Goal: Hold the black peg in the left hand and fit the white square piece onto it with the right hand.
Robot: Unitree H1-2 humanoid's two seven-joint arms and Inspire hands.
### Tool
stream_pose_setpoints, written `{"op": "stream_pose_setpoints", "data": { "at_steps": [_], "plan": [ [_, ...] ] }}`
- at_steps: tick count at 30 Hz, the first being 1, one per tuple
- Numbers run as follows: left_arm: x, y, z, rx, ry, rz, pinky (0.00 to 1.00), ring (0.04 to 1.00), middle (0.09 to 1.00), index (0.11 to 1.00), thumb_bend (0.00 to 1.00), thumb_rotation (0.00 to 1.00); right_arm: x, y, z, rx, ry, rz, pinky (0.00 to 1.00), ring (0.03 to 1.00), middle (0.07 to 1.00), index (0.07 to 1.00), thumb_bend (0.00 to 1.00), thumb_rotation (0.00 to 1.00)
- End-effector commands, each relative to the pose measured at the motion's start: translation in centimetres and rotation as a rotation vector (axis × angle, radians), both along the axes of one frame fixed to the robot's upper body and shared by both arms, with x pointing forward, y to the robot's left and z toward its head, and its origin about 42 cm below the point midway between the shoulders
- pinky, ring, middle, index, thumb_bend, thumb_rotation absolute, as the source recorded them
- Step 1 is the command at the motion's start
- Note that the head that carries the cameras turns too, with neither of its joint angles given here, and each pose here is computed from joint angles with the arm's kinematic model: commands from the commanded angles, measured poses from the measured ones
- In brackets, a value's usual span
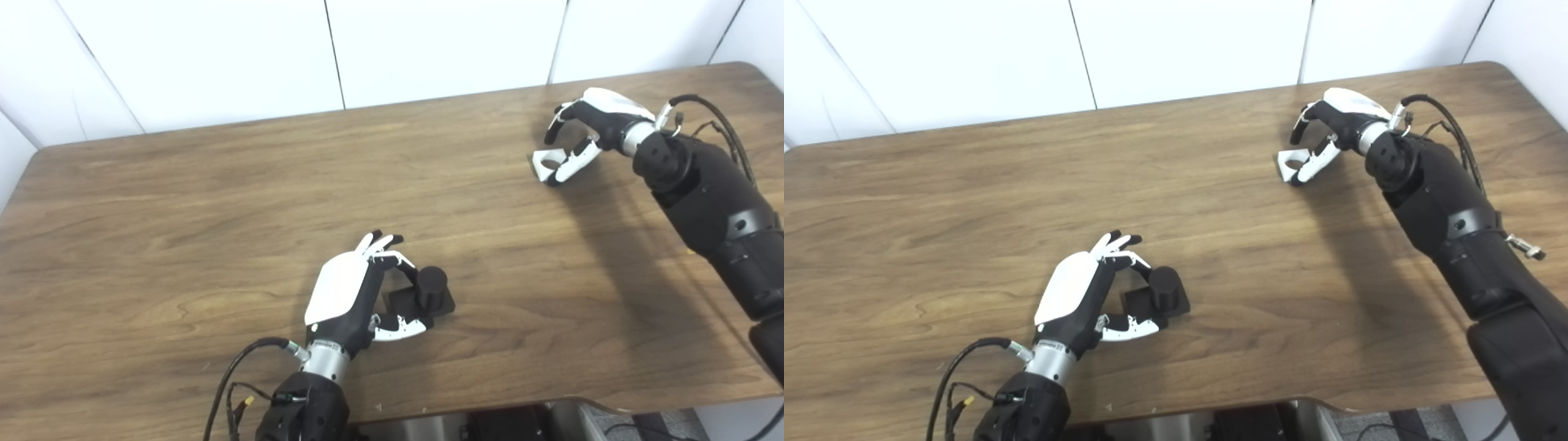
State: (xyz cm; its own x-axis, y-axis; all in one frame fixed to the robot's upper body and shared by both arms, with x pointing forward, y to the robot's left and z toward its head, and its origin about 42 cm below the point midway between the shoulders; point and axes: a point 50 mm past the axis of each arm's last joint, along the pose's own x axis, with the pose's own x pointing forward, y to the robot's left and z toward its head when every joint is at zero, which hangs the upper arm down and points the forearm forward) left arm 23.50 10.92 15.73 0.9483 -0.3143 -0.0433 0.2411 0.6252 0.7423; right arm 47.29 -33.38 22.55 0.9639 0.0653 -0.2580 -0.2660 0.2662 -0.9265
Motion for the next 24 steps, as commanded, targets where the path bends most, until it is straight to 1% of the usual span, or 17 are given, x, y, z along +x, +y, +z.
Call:
{"op": "stream_pose_setpoints", "data": {
  "at_steps": [1, 7, 8, 9, 10, 14, 24],
  "plan": [
    [0.16, 0.03, 0.43, -0.003, -0.009, 0.002, 0.82, 0.975, 0.903, 0.493, 0.51, 0.06, 0.88, 1.03, 2.31, -0.006, -0.078, 0.034, 0.90, 0.989, 0.920, 0.603, 0.88, 0.18],
    [0.20, 0.07, 0.52, -0.002, -0.009, 0.000, 0.82, 0.976, 0.902, 0.493, 0.51, 0.06, 0.81, 0.94, 2.03, -0.003, -0.081, 0.030, 0.90, 0.985, 0.917, 0.584, 0.87, 0.16],
    [0.21, 0.05, 0.54, -0.002, -0.009, 0.000, 0.82, 0.975, 0.901, 0.493, 0.51, 0.06, 0.80, 0.88, 1.97, -0.002, -0.083, 0.033, 0.90, 0.986, 0.917, 0.516, 0.62, 0.15],
    [0.21, 0.02, 0.56, -0.003, -0.009, 0.000, 0.82, 0.975, 0.901, 0.493, 0.51, 0.06, 0.79, 0.82, 1.91, -0.004, -0.085, 0.035, 0.90, 0.985, 0.915, 0.504, 0.57, 0.15],
    [0.22, 0.01, 0.57, -0.003, -0.010, 0.000, 0.82, 0.976, 0.901, 0.493, 0.51, 0.06, 0.79, 0.76, 1.84, -0.006, -0.087, 0.038, 0.89, 0.983, 0.913, 0.497, 0.55, 0.15],
    [0.27, -0.01, 0.58, 0.001, -0.013, -0.001, 0.81, 0.975, 0.900, 0.493, 0.51, 0.06, 0.70, 0.69, 1.74, -0.012, -0.089, 0.047, 0.88, 0.978, 0.907, 0.490, 0.53, 0.14],
    [0.39, -0.13, 0.57, -0.009, -0.001, 0.006, 0.82, 0.984, 0.903, 0.493, 0.51, 0.06, 0.65, 0.54, 1.41, -0.015, -0.087, 0.054, 0.87, 0.970, 0.896, 0.489, 0.52, 0.14]
  ]
}}
